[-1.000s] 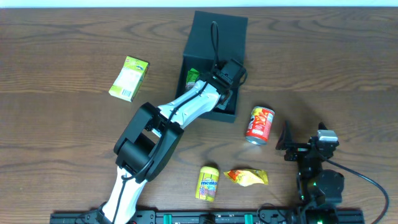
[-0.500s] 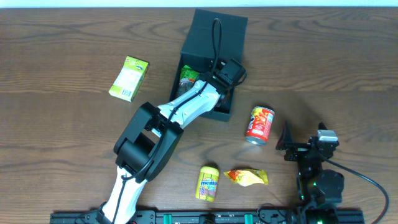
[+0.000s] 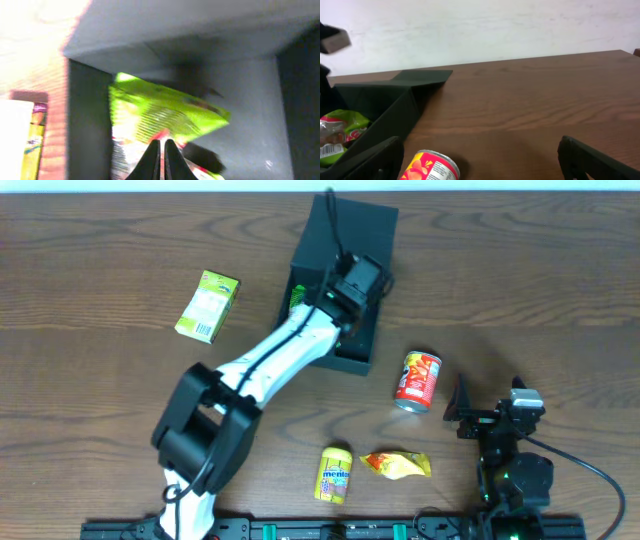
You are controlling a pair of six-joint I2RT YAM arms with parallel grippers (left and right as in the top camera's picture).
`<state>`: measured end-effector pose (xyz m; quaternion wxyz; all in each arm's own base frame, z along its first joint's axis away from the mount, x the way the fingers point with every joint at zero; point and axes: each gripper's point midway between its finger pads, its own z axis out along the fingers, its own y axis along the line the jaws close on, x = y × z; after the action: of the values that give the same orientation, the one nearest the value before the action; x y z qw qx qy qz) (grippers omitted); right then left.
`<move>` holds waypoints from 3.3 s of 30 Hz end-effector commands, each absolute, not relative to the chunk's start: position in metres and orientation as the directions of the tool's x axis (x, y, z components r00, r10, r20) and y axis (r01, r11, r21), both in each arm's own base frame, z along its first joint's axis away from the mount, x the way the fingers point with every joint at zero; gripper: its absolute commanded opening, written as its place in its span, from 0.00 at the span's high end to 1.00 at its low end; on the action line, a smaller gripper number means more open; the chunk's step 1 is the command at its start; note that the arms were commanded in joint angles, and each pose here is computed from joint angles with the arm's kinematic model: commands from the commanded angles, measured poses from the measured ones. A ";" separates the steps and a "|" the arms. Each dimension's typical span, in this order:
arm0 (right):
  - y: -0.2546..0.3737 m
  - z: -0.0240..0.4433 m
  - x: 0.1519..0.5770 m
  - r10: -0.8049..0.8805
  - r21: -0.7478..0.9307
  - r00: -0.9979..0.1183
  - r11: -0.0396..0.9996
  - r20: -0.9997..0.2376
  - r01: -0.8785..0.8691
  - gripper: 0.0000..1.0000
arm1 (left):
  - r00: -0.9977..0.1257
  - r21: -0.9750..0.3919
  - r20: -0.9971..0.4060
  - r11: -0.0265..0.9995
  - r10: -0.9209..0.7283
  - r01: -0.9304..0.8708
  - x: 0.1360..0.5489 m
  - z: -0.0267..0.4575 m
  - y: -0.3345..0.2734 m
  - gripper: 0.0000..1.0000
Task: Pack container
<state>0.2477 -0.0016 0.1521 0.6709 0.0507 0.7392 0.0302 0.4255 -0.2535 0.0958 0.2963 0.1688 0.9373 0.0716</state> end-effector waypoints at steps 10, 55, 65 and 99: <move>0.001 0.150 0.248 0.122 0.119 -0.101 0.992 -0.987 0.027 0.01 | -0.793 0.153 -0.528 0.952 0.305 0.265 0.449 0.074 -0.243 0.94; 0.001 0.150 0.248 0.122 0.119 -0.101 0.992 -0.987 0.027 0.01 | -0.724 0.402 -0.555 0.894 0.410 0.198 0.425 0.165 -0.199 0.92; 0.001 0.150 0.248 0.122 0.119 -0.101 0.992 -0.987 0.027 0.01 | -0.890 0.029 -0.320 0.942 0.326 0.334 0.317 0.158 -0.229 0.94; 0.001 0.150 0.248 0.122 0.119 -0.101 0.992 -0.987 0.027 0.01 | -0.914 -0.088 -0.289 0.943 0.285 0.322 0.260 0.198 -0.230 0.05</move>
<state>0.2477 -0.0016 0.1521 0.6709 0.0507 0.7392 0.0302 0.2598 -0.2356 0.1960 0.1336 0.1617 0.9753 -0.0695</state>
